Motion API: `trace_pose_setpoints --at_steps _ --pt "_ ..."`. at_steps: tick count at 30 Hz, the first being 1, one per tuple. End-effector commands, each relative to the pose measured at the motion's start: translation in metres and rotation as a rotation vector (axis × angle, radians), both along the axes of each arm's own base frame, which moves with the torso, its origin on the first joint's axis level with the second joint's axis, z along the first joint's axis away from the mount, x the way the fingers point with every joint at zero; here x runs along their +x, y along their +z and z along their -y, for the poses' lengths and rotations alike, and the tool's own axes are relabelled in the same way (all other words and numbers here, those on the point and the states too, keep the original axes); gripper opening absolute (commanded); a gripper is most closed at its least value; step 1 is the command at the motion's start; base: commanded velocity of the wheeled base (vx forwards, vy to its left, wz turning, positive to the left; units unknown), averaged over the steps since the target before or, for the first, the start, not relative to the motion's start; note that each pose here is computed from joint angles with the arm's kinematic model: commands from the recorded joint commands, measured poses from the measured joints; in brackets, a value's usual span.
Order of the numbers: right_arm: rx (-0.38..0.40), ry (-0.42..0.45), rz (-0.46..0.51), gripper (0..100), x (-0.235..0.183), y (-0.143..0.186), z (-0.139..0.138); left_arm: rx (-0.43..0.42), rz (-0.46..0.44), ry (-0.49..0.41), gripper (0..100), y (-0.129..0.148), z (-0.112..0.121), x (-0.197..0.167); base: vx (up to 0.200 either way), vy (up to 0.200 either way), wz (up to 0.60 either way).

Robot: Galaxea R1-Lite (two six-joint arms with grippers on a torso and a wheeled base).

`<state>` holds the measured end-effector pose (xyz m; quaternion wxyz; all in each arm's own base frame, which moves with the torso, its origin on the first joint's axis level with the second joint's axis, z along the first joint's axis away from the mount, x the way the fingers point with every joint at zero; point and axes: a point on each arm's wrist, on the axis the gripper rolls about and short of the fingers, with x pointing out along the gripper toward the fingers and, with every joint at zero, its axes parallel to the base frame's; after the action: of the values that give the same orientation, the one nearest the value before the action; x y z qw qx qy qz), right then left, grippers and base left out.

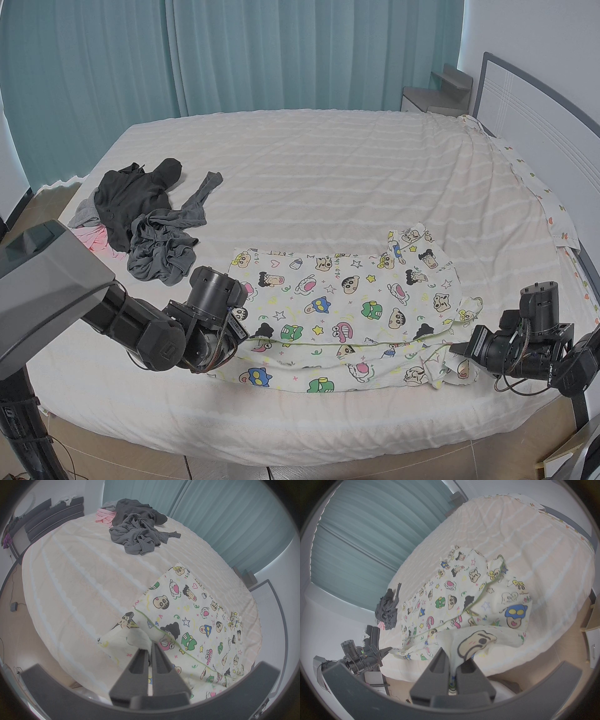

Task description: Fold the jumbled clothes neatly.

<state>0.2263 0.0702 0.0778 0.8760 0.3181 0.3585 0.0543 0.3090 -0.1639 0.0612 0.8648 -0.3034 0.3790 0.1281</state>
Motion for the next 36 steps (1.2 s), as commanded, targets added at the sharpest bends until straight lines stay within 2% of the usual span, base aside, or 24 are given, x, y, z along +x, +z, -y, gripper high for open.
trace_pose_setpoints --at_steps 1,7,11,21,31,36 --pt "0.002 -0.027 -0.008 0 0.012 -0.009 0.003 0.005 -0.009 0.020 0 -0.010 -0.001 0.013 0.000 0.000 0.00" --pt "0.002 -0.035 0.032 0 0.024 -0.020 0.001 0.005 -0.011 0.036 0 -0.017 -0.001 0.025 0.000 0.000 0.00" --pt "-0.001 -0.042 0.020 0 0.029 -0.029 0.001 0.008 -0.018 0.041 0 -0.023 -0.001 0.029 0.000 0.000 0.00" --pt "-0.007 -0.116 0.098 0 0.044 -0.044 0.008 0.004 -0.008 0.067 0 -0.028 -0.004 0.046 0.000 0.000 0.00" --pt "-0.010 -0.125 0.107 0 0.049 -0.054 0.007 0.012 -0.016 0.061 0 -0.039 0.000 0.055 0.000 0.000 0.00" --pt "-0.027 -0.161 0.115 0 0.053 -0.057 0.010 0.019 -0.027 0.058 0 -0.046 0.001 0.057 0.000 0.000 0.00"
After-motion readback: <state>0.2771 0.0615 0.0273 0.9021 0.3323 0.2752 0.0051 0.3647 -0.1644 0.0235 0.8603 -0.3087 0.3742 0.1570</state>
